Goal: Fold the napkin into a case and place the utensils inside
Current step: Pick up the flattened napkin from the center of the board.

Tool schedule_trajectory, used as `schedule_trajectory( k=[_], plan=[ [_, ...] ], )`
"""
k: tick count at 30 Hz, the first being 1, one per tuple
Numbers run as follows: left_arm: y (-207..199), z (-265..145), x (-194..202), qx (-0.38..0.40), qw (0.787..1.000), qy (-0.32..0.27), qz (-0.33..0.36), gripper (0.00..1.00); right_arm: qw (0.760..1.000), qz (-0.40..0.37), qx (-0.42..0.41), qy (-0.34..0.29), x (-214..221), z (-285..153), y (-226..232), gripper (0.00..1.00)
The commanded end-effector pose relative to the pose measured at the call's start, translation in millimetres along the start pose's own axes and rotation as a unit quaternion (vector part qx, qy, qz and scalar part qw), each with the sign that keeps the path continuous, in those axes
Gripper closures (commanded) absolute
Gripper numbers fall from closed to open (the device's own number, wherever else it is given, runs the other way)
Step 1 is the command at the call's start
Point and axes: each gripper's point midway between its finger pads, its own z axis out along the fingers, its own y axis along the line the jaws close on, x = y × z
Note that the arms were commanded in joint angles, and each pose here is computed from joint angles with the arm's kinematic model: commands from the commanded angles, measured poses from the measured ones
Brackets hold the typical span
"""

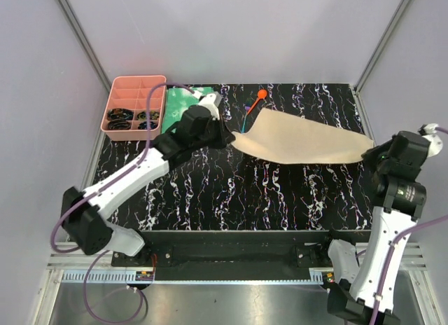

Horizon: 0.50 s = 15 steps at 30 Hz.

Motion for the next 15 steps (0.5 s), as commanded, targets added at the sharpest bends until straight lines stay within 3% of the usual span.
schedule_trajectory(
  k=[1,7,11,15],
  plan=[
    [-81.7,-85.1,-84.3,0.123,0.981,-0.137,0.056,1.00,0.992,-0.023,-0.028,-0.123,-68.8,-61.9,20.8,1.00],
    [-137.2,-200.0,-113.0,0.216,0.945,-0.228,0.086,1.00,0.972,-0.025,-0.084,-0.219,-108.6,-152.9,38.4,1.00],
    [-151.8,-238.2,-106.5,0.259,0.934,-0.234,0.080,1.00,0.961,-0.018,-0.120,-0.248,-108.9,-194.9,40.9,1.00],
    [-148.2,-246.8,-107.9,0.250,0.934,-0.244,0.072,1.00,0.962,-0.014,-0.116,-0.248,-107.7,-190.5,39.0,1.00]
  ],
)
